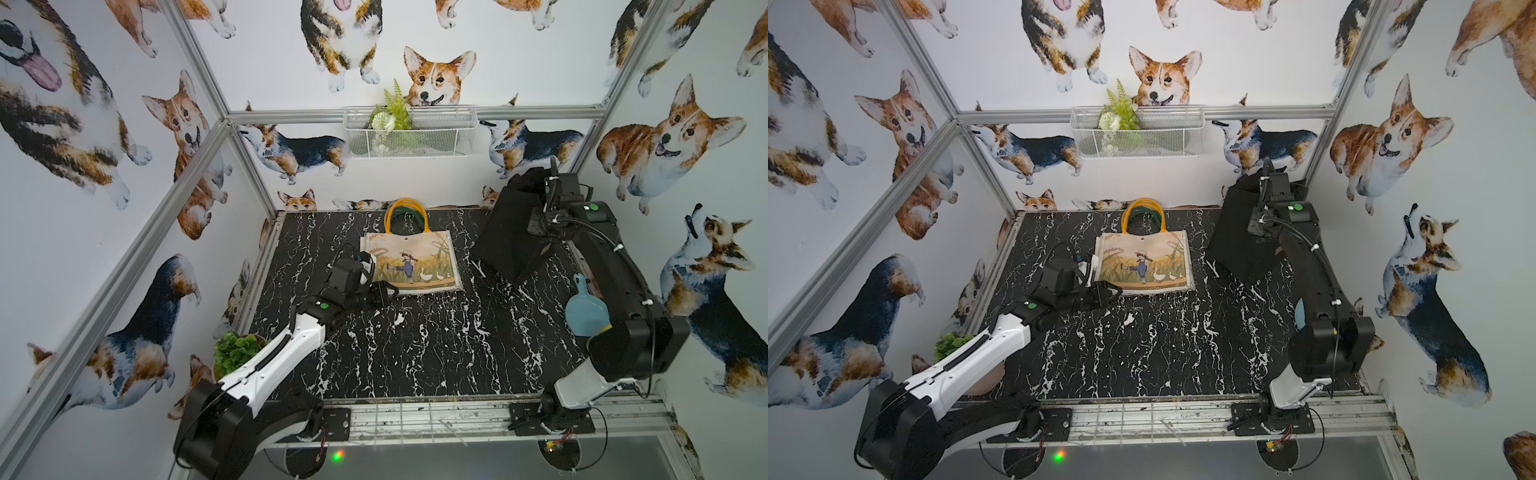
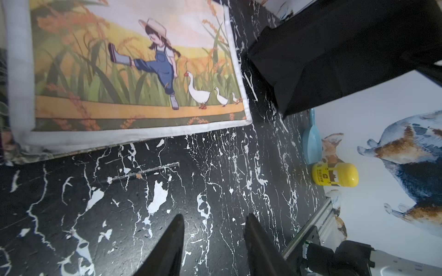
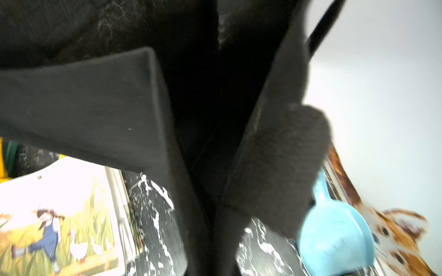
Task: Put away the canvas bag
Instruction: Move the canvas bag to the center of the board.
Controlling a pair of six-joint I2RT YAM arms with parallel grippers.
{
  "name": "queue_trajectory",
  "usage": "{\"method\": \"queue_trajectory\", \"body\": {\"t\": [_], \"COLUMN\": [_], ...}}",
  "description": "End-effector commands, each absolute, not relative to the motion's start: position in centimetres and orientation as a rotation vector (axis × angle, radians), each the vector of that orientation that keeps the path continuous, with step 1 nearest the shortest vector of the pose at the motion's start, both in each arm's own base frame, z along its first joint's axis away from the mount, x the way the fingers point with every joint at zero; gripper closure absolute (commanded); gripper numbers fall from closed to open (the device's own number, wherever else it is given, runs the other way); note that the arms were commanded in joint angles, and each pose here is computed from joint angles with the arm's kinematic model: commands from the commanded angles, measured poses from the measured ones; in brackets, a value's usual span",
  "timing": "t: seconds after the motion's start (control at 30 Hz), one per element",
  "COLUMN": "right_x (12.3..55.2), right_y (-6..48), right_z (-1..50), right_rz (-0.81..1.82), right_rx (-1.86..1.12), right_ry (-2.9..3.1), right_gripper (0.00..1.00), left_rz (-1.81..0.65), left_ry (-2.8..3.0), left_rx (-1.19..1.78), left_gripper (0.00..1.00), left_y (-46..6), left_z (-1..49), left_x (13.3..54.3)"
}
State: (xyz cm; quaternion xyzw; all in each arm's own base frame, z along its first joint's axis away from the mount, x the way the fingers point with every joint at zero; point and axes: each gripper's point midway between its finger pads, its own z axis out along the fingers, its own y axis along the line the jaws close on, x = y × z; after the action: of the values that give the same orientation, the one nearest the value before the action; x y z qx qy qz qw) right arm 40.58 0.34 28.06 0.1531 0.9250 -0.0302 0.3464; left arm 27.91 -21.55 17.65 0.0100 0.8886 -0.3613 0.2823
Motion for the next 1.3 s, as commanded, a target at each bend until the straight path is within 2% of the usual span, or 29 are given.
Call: {"method": "queue_trajectory", "body": {"t": [0.0,0.27,0.47,0.9,1.1,1.27], "right_x": [37.0,25.4,19.9,14.7,13.7,12.3], "right_y": [0.6,3.8,6.8,12.3,14.6,19.0], "right_z": [30.1,31.7,31.7,31.7,31.3,29.8], "right_rz": [-0.033,0.093,0.297,0.623,0.689,0.631], "right_rx": [0.403,0.269,0.13,-0.238,-0.308,-0.528], "right_ry": [2.318,2.31,2.356,2.464,2.488,2.517], "right_gripper": [1.0,1.0,1.0,1.0,1.0,1.0], "left_rz": [-0.932,-1.029,-1.038,-1.016,-1.041,-1.048], "left_ry": [2.393,2.357,2.334,2.327,2.336,2.33], "left_rx": [0.085,0.018,-0.011,-0.026,-0.069,-0.071], "left_gripper": [0.55,0.56,0.56,0.55,0.55,0.55], "left_y": [-21.3,-22.0,-21.3,-20.1,-19.9,-19.9], "left_z": [18.6,19.8,20.2,21.0,19.4,18.8], "left_x": [27.5,27.6,26.7,25.1,24.7,24.6]}}
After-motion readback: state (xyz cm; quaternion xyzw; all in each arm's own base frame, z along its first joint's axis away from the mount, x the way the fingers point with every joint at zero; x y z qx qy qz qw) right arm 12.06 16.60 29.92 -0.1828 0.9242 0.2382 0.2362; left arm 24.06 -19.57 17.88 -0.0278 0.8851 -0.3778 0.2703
